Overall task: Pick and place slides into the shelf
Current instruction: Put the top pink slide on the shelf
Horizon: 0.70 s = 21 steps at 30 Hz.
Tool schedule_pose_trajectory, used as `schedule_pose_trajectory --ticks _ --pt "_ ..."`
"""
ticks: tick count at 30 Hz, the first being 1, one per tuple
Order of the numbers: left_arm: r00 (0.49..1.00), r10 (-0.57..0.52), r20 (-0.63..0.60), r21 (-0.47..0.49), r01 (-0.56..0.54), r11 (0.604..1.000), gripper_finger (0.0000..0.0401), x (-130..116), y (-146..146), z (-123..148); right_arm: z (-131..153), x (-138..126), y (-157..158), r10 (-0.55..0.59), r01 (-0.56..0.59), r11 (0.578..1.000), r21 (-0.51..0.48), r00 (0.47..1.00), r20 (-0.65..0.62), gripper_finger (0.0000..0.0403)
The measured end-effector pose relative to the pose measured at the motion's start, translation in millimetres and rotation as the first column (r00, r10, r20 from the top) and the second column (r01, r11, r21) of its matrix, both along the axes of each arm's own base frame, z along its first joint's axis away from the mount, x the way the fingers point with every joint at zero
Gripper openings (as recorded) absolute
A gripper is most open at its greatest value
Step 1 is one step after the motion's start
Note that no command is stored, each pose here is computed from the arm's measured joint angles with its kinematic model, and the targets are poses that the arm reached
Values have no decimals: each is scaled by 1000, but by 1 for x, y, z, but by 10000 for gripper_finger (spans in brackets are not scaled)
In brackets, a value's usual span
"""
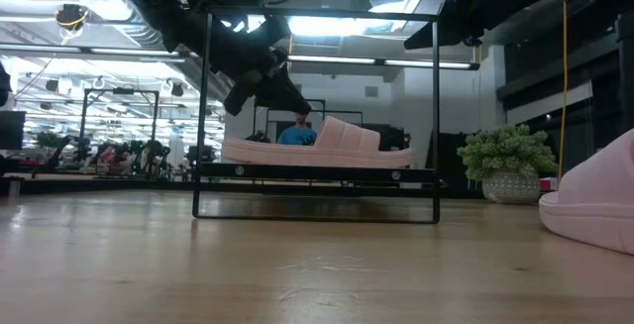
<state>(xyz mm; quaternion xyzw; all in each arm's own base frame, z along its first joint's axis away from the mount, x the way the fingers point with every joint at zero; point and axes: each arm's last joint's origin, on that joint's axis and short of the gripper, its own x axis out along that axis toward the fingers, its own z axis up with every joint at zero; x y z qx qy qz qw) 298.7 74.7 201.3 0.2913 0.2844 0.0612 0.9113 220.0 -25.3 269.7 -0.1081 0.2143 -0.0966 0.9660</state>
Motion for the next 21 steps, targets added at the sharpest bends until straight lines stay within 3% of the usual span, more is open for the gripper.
schedule_pose_trajectory --ticks 21 --pt "1000 -3 -6 3 3 1000 0 0 0 -1 0 0 0 0 0 1000 1 1000 2 7"
